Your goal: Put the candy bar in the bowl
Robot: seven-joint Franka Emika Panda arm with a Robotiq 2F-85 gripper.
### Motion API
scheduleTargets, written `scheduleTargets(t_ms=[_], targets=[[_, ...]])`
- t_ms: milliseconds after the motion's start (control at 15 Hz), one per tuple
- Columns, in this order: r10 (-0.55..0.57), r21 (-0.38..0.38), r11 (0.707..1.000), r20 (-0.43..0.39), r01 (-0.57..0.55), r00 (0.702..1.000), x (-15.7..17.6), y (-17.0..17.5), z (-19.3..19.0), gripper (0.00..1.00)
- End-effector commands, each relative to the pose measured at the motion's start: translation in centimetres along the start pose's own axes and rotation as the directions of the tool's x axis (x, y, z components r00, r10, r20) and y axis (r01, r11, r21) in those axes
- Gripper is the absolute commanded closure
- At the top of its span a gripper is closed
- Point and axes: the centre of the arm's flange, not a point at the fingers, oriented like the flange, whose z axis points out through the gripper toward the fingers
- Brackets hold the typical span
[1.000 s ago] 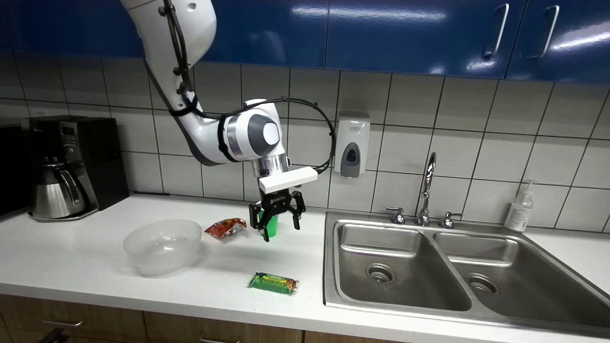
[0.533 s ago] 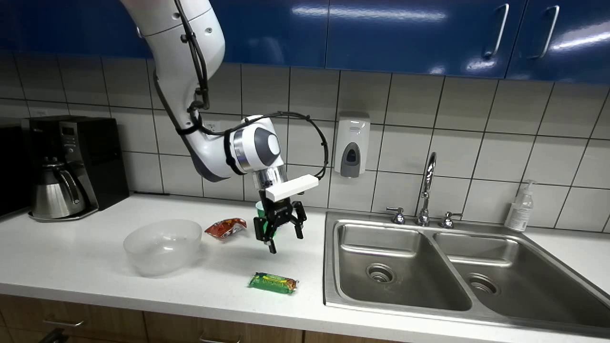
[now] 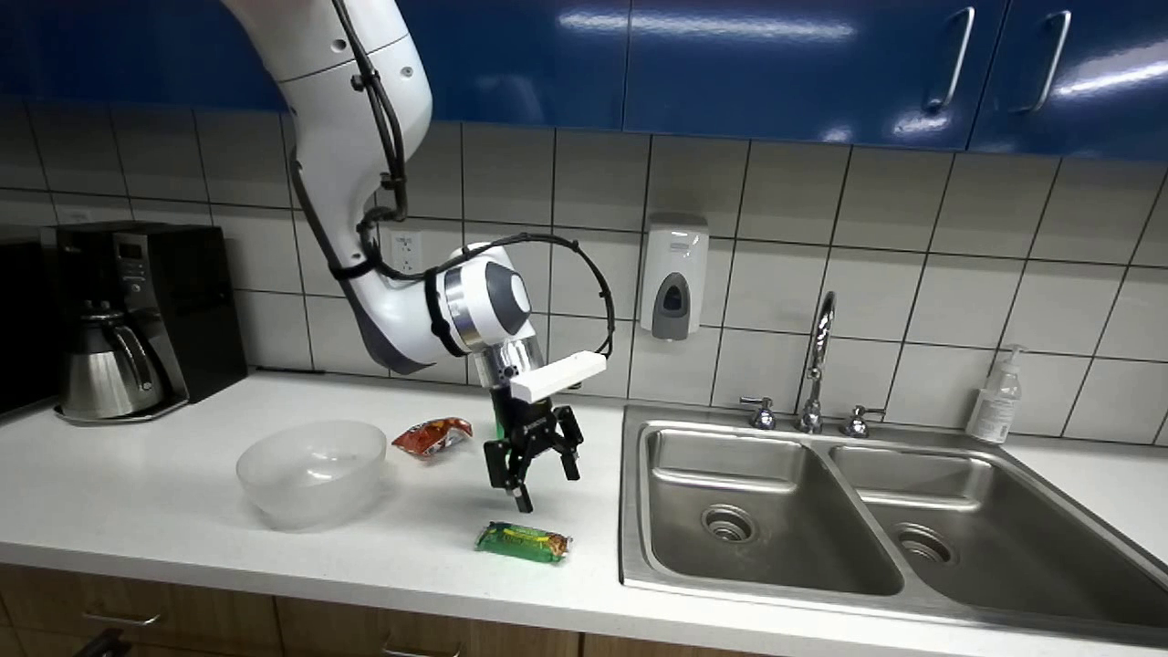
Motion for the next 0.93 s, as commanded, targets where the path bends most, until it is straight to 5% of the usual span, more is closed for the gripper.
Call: scheduleTargets(t_ms=[0, 867], targets=[[-0.093, -0.020, 0.995, 0.045, 0.094, 0.995, -1.3, -1.5, 1.1, 0.00], [-0.306, -0.168, 0.931, 0.119, 0.323, 0.945, 0.2, -2.6, 5.2, 0.00]])
